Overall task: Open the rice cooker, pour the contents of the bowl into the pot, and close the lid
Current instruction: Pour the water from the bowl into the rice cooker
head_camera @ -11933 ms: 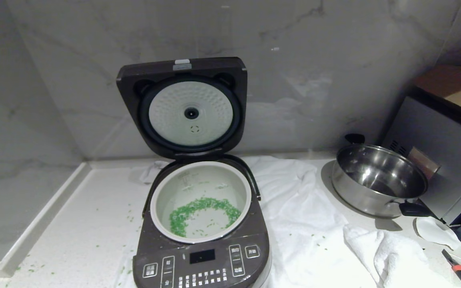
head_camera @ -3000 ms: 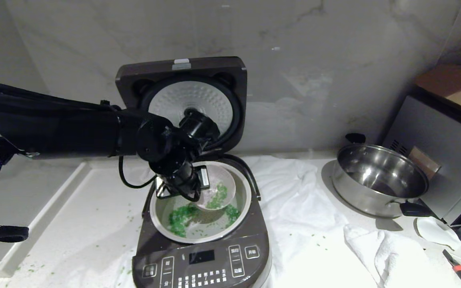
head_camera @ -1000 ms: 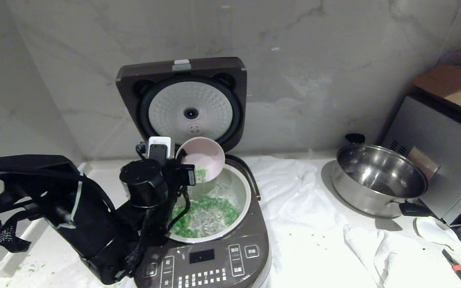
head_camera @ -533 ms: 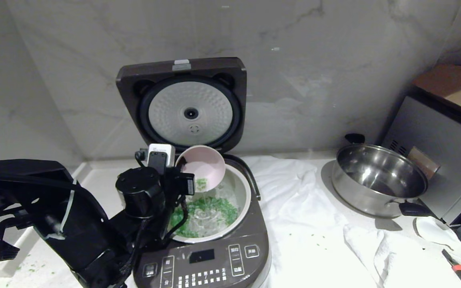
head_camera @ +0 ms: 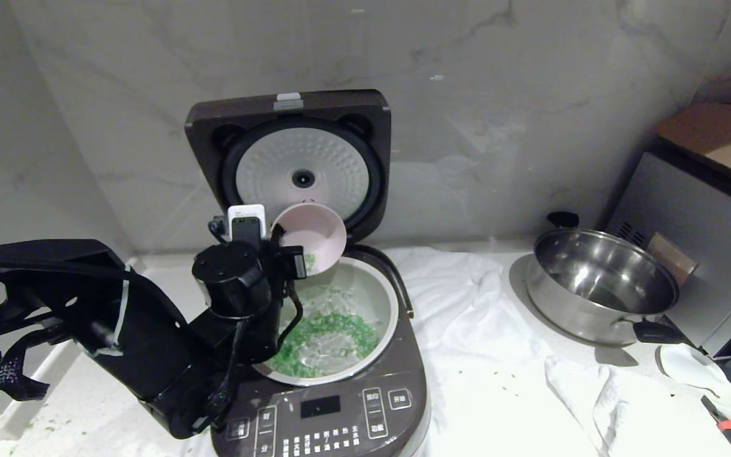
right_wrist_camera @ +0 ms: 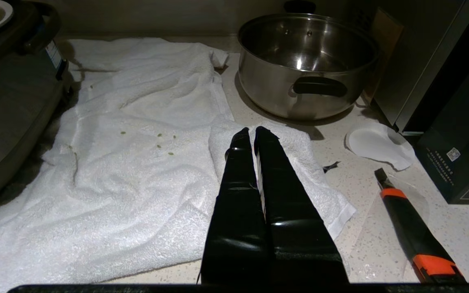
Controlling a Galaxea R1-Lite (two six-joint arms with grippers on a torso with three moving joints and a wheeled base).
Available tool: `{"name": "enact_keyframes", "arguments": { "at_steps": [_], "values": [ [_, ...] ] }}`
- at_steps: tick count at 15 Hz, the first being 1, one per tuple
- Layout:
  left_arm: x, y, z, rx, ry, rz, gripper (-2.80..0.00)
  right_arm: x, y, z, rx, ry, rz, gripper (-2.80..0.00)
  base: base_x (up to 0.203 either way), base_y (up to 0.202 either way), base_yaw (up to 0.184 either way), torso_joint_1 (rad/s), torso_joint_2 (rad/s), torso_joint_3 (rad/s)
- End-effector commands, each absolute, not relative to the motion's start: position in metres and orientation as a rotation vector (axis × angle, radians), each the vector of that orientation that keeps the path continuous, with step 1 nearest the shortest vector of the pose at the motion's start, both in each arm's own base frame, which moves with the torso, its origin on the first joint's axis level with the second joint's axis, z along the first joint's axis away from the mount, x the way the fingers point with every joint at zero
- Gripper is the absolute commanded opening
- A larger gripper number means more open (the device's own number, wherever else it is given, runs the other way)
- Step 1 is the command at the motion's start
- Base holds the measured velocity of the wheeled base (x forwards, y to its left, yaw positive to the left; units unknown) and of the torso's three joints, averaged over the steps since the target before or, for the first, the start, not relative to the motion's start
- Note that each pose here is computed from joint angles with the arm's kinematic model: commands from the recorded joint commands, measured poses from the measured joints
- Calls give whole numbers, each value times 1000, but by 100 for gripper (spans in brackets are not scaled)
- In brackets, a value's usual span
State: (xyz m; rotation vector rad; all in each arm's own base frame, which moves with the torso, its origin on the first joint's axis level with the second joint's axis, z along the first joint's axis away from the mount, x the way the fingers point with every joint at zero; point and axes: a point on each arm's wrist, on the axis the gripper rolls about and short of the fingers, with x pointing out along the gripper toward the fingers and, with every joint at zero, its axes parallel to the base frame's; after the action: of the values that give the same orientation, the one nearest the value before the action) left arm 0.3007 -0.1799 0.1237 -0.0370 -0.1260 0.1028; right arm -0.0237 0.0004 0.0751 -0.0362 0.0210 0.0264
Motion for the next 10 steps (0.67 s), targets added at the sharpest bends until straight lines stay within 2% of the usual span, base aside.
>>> {"name": "enact_keyframes", "arguments": {
  "at_steps": [1, 4, 10],
  "values": [
    [303, -177, 141, -73, -183, 116, -280, -24, 0, 75, -37, 21, 27, -280, 0, 0, 0, 0, 0, 0],
    [297, -181, 123, -40, -125, 98, -280, -24, 0, 75, -37, 21, 26, -280, 0, 0, 0, 0, 0, 0],
    [298, -177, 132, -57, -148, 112, -280, -24, 0, 75, -37, 21, 26, -280, 0, 0, 0, 0, 0, 0]
  ]
}}
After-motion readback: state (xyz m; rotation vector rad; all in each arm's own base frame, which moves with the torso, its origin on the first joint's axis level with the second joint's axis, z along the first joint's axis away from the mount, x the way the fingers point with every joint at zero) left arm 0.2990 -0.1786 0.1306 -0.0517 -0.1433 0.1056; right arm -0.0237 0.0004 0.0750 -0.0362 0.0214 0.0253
